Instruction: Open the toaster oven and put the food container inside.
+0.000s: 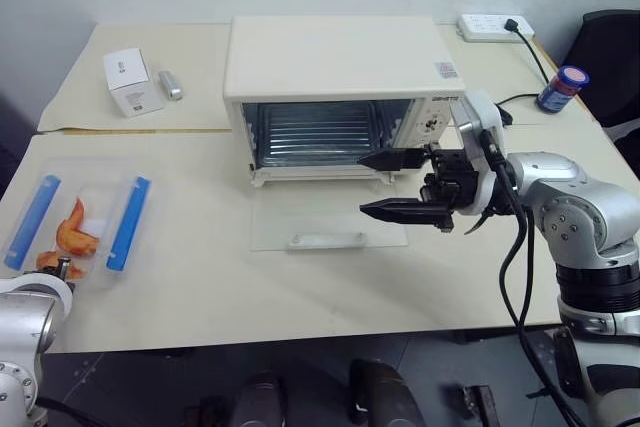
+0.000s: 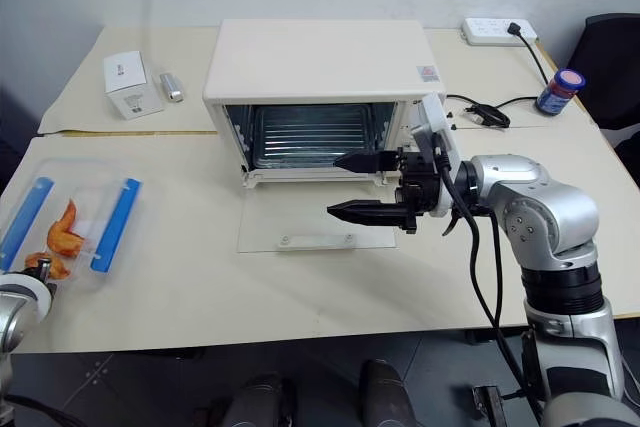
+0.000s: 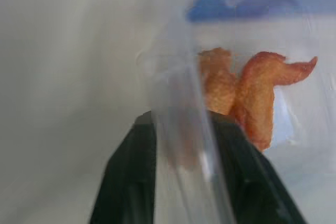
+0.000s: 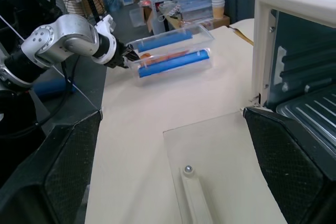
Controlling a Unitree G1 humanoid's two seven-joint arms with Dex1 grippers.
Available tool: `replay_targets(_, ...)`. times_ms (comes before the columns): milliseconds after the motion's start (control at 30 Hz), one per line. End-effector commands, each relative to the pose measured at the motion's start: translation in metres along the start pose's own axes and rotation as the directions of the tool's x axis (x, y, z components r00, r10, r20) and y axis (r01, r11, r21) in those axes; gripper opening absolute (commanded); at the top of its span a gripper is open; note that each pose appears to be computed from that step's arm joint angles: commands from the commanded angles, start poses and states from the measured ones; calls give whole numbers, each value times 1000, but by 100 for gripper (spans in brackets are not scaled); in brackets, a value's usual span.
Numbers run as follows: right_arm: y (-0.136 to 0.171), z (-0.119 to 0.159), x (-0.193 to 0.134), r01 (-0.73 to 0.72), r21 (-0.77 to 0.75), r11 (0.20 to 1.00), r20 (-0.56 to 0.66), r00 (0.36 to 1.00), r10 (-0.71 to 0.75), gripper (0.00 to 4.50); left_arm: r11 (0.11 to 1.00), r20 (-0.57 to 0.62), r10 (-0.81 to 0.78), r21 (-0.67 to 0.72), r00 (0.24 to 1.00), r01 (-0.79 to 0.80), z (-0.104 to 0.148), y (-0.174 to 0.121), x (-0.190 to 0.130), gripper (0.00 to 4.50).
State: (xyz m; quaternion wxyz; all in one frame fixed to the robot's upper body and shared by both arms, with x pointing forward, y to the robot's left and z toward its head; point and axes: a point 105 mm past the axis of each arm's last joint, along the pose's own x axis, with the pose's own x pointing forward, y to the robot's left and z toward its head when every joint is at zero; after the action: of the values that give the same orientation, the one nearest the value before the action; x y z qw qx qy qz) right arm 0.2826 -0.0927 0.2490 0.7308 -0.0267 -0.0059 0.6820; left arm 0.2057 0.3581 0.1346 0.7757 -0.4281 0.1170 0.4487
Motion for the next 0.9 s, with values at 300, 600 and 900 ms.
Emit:
replay_targets(300,6,7,-19,22,-37,999,-25,999,-22,450,870,-70,-223,436,972,231,29,-20,-11,1)
replay_targets(600,10,-3,-37,108,-2,994,-39,993,-108,450,307,-517,-543,611,661,730,-8,-86,-74,1)
replay_targets(900,20,-7,-49,197,3,980,-33,980,-197,450,-10,-760,-497,488,419,873,-76,-132,-99,1)
